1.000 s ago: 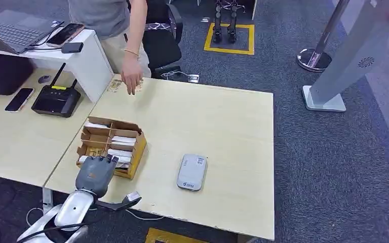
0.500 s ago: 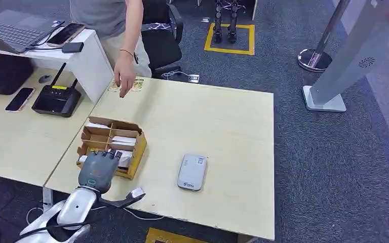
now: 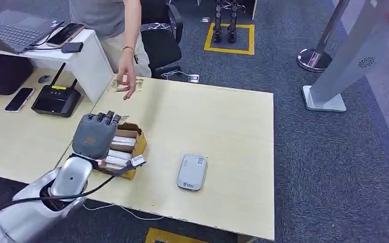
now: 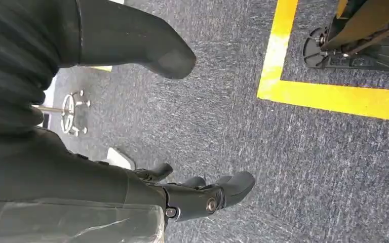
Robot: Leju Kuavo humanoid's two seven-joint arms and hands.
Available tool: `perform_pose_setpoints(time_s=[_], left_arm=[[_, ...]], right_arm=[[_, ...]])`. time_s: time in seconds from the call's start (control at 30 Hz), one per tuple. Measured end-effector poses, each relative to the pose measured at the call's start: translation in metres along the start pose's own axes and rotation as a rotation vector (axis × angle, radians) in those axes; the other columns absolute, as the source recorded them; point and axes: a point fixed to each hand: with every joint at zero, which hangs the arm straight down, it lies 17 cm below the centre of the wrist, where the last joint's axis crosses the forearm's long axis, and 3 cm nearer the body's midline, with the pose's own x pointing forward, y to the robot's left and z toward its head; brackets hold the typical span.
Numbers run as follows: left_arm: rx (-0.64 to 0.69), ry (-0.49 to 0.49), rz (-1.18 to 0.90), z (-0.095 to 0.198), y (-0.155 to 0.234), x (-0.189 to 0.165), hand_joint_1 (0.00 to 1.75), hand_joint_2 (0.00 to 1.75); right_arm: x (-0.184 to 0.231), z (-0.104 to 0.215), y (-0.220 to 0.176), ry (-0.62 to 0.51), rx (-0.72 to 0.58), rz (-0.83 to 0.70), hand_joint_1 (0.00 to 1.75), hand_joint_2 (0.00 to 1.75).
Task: Pass the card to the sensor for recognition and then transmit it.
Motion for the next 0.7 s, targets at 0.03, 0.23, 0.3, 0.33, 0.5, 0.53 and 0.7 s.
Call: perform_pose_setpoints(time_s=[0.03, 0.23, 0.3, 0.33, 0.5, 0.53, 0.7], left_arm=[[0.01, -0.01, -0.007, -0.006, 0.003, 0.0, 1.75, 1.75], [0.016, -0.1, -0.071, -0.053, 0.001, -0.004, 1.75, 1.75], [0.021, -0.073, -0.086, -0.07, 0.0, -0.016, 1.75, 1.75], [0.012, -0.056, -0.096, -0.076, -0.005, -0.023, 1.75, 1.75], [-0.023, -0.015, -0.119, -0.099, -0.023, -0.042, 1.75, 1.75], [-0.03, -0.008, -0.12, -0.101, -0.026, -0.045, 1.75, 1.75], [-0.072, 0.029, -0.133, -0.109, -0.045, -0.06, 1.75, 1.75]], right_arm=[[0.001, 0.0, 0.0, -0.004, 0.0, 0.008, 0.0, 1.75], [0.01, 0.0, -0.001, -0.025, 0.004, 0.089, 0.0, 1.75], [0.014, 0.0, -0.002, -0.031, 0.008, 0.105, 0.0, 1.75], [0.016, 0.0, -0.002, -0.032, 0.009, 0.115, 0.0, 1.75], [0.022, 0.0, -0.003, -0.033, 0.011, 0.154, 0.0, 1.75], [0.022, 0.0, -0.003, -0.032, 0.013, 0.159, 0.0, 1.75], [0.022, 0.0, -0.003, -0.026, 0.014, 0.177, 0.0, 1.75]])
